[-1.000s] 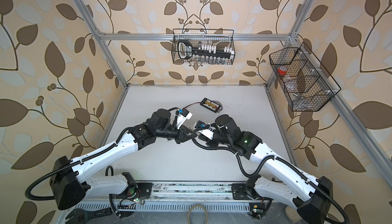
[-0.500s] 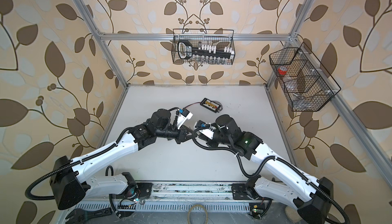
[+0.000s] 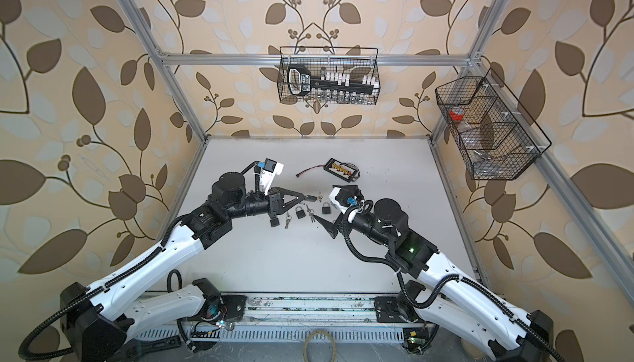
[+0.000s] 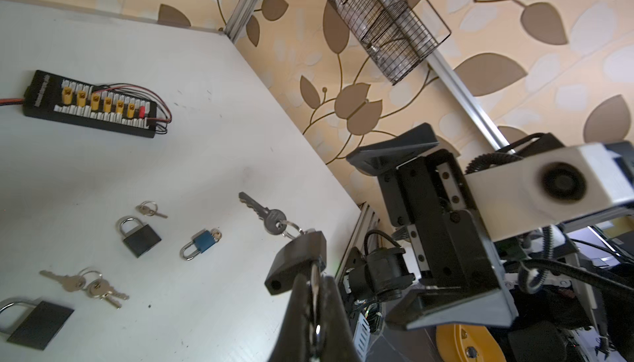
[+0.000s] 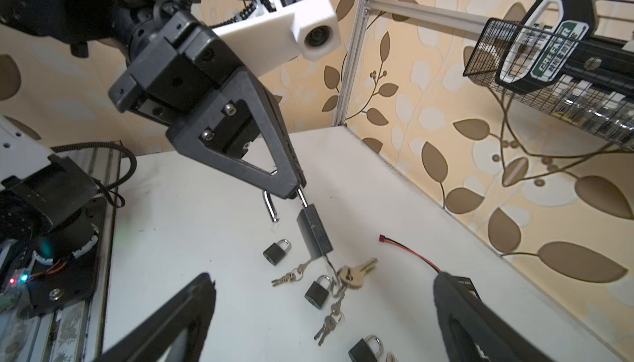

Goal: Lock with the key

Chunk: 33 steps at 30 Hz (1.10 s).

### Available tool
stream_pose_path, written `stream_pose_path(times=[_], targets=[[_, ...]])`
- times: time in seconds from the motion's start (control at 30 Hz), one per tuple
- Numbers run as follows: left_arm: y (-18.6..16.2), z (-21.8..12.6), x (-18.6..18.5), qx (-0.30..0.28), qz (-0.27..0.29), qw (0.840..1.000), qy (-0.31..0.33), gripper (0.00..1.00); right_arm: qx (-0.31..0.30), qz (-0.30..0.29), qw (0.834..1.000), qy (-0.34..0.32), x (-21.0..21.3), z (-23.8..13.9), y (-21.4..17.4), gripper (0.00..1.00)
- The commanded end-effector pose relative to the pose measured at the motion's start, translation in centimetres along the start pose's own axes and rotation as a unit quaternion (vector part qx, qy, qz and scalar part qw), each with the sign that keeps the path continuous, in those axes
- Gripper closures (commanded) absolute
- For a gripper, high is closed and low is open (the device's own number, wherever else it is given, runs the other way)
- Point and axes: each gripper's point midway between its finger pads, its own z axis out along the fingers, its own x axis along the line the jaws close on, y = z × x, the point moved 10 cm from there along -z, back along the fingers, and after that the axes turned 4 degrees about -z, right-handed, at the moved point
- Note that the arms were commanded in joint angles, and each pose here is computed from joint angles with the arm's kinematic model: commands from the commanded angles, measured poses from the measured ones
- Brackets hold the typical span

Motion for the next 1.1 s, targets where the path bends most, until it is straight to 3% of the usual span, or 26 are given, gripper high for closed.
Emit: stream_pose_path(times=[0.0, 0.1, 0.17, 0.37, 0.57, 1.07], targets=[[1.2, -1.4, -2.9, -0.041, 0.031, 0.996, -0.078, 1.00, -0.062, 0.004, 0.997, 0.051, 0.2, 0.4, 2.9, 0.15], [1.4, -2.2, -3.8, -0.053, 0.039, 0.993, -0.098, 1.00, -0.063, -0.008, 0.994, 0.084, 0.3, 1.0, 3.7, 0.32], [1.5, -2.6, -4.5, -0.056, 0.043, 0.990, -0.118, 1.00, -0.071, -0.013, 0.992, 0.101, 0.2, 1.3, 4.2, 0.36], [1.6, -3.3, -5.6, -0.058, 0.053, 0.986, -0.150, 1.00, -0.114, 0.007, 0.983, 0.146, -1.2, 0.9, 5.4, 0.40], [1.5, -3.7, -6.1, -0.055, 0.060, 0.982, -0.171, 1.00, -0.126, 0.019, 0.962, 0.240, -0.9, 1.1, 5.8, 0.45], [1.5, -3.7, -6.2, -0.054, 0.062, 0.981, -0.177, 1.00, -0.118, 0.047, 0.965, 0.229, -1.1, 1.8, 5.3, 0.68]])
